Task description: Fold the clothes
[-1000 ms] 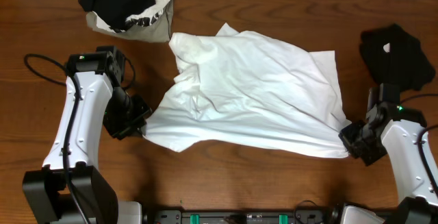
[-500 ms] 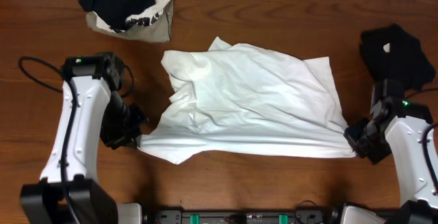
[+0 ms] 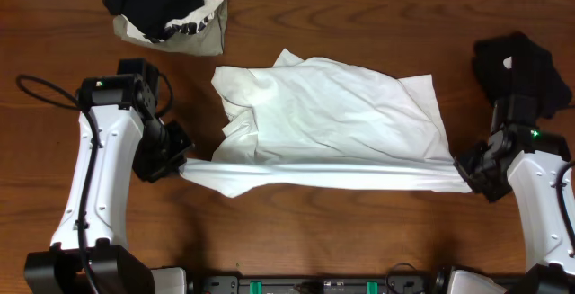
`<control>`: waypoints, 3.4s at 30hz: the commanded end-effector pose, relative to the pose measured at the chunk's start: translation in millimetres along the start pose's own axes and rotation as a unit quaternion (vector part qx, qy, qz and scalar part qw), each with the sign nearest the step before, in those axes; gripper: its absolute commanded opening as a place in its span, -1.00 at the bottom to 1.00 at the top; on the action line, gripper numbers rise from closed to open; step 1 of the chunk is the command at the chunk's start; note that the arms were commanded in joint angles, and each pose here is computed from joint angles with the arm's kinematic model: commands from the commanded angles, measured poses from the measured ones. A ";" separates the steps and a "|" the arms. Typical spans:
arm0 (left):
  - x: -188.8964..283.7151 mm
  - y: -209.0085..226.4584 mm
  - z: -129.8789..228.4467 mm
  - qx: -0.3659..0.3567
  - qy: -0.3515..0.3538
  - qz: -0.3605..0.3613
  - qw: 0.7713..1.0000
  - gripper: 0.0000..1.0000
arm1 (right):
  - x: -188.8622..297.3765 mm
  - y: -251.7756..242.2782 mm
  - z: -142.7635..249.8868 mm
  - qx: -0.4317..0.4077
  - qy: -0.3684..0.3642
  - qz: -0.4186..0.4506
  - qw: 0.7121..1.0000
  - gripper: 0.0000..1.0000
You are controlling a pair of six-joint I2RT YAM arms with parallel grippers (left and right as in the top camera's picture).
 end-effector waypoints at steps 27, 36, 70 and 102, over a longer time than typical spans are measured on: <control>-26.7 -35.7 -32.0 -0.027 -0.077 0.021 0.996 -0.87 | -13.8 40.6 -26.2 0.027 -0.068 -0.071 0.995 -0.82; -48.8 -47.2 -36.2 -0.039 -0.044 0.001 0.998 -0.86 | -11.7 50.3 -35.5 0.069 -0.106 -0.095 0.987 -0.73; -73.7 -72.8 23.4 -0.113 0.048 -0.001 0.992 -0.13 | -3.3 36.9 27.7 0.212 0.109 -0.143 0.961 -0.37; -126.8 -91.6 -3.2 -0.121 -0.024 0.040 0.992 -0.43 | -45.7 34.6 32.5 0.212 0.068 -0.175 0.959 -0.96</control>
Point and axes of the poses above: each gripper's point midway between its finger pads, its own x axis back along the fingers, its own y axis along the line the jaws close on, z = x × y, the point moved 10 cm from there along x, back along the fingers, and after that the axes turned 5 degrees about -x, right-handed, at the moved point
